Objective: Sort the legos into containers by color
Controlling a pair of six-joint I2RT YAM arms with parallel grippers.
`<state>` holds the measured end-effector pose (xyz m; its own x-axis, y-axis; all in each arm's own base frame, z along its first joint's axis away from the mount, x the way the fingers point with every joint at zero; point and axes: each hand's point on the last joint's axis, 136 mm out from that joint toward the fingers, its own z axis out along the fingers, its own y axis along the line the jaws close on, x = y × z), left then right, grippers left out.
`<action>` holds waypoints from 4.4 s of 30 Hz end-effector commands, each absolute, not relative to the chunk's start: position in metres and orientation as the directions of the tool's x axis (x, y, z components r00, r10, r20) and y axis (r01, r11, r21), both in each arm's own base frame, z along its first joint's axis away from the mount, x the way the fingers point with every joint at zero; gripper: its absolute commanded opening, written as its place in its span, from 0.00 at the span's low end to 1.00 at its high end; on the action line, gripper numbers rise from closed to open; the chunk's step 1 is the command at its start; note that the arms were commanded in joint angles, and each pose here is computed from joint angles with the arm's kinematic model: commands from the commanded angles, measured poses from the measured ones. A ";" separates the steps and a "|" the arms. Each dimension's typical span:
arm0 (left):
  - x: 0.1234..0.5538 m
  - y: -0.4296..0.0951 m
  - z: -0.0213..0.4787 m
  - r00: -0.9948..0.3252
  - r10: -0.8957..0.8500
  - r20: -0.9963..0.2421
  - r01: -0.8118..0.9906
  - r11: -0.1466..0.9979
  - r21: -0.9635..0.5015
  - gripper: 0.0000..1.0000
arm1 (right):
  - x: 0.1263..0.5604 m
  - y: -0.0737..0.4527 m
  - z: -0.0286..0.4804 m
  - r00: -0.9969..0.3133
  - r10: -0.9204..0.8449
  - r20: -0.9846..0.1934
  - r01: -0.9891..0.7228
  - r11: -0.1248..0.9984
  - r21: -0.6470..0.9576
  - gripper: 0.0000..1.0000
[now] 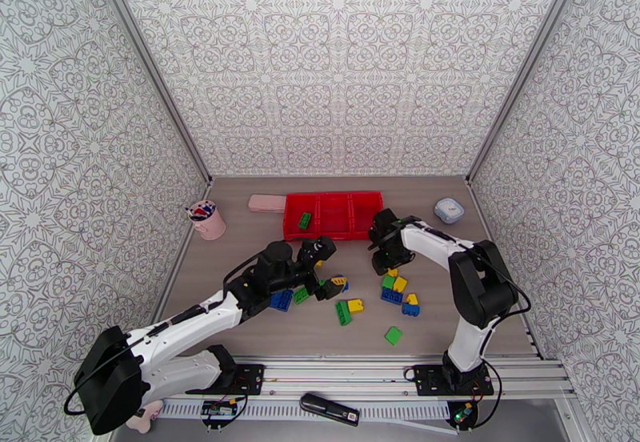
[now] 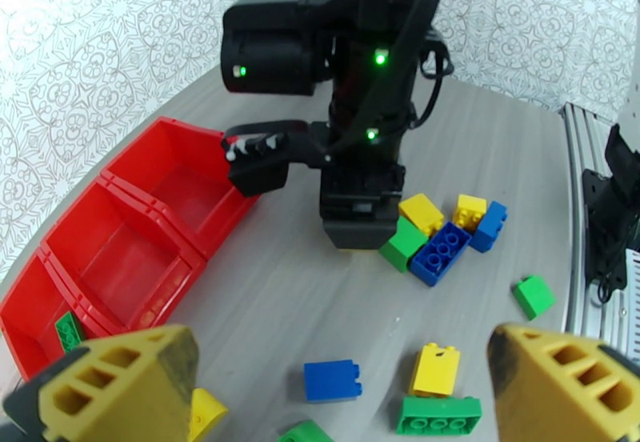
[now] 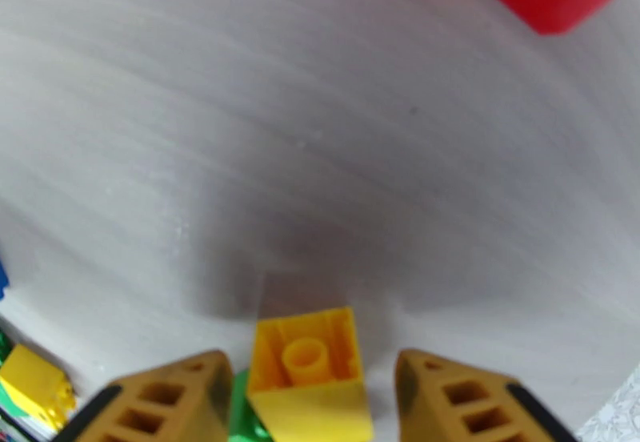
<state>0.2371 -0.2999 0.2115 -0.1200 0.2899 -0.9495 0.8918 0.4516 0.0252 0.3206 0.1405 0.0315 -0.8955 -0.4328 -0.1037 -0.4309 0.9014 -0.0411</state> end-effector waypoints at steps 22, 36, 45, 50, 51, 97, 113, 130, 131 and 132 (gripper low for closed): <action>0.259 -0.285 0.231 -0.157 0.117 -0.981 0.786 0.616 -0.053 1.00 | 0.391 0.191 0.159 -0.830 -0.093 -0.550 -0.242 0.949 0.205 0.29; 0.270 -0.287 0.234 -0.160 0.120 -0.980 0.760 0.649 -0.045 1.00 | 0.517 0.186 0.158 -0.727 0.108 -0.678 -0.052 0.976 0.211 0.26; 0.274 -0.286 0.237 -0.134 0.150 -0.979 0.754 0.657 -0.002 1.00 | 0.543 0.189 0.137 -0.739 0.064 -0.671 -0.059 0.985 0.160 0.34; 0.273 -0.280 0.239 -0.124 0.162 -0.979 0.749 0.662 0.015 1.00 | 0.526 0.189 0.163 -0.716 0.056 -0.696 -0.099 0.979 0.180 0.59; 0.272 -0.278 0.237 -0.125 0.165 -0.978 0.748 0.664 0.016 1.00 | 0.520 0.188 0.168 -0.711 0.052 -0.701 -0.110 0.977 0.184 0.63; 0.216 -0.191 0.205 -0.238 0.305 -0.922 0.801 0.598 -0.009 1.00 | 0.271 0.301 0.053 -0.796 -0.524 -0.302 -0.556 0.831 0.025 0.78; 0.215 -0.197 0.200 -0.236 0.312 -0.920 0.815 0.580 -0.012 1.00 | 0.271 0.304 0.036 -0.812 -0.523 -0.258 -0.547 0.837 0.025 0.42; 0.232 -0.213 0.213 -0.224 0.206 -0.953 0.788 0.614 -0.052 1.00 | 0.312 0.305 0.131 -0.787 -0.337 -0.517 -0.431 0.900 0.068 0.25; 0.234 -0.215 0.215 -0.219 0.196 -0.956 0.784 0.619 -0.052 1.00 | 0.320 0.306 0.140 -0.776 -0.319 -0.544 -0.422 0.904 0.073 0.25; 0.236 -0.216 0.216 -0.215 0.188 -0.958 0.780 0.623 -0.054 1.00 | 0.326 0.306 0.147 -0.766 -0.304 -0.566 -0.414 0.907 0.074 0.25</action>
<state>0.2273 -0.2125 0.2053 -0.2432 0.2432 -0.9390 0.7994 0.5986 -0.0520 0.2979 0.3028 0.1090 -0.8031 -0.3923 -0.4485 -0.4642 0.8838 0.0580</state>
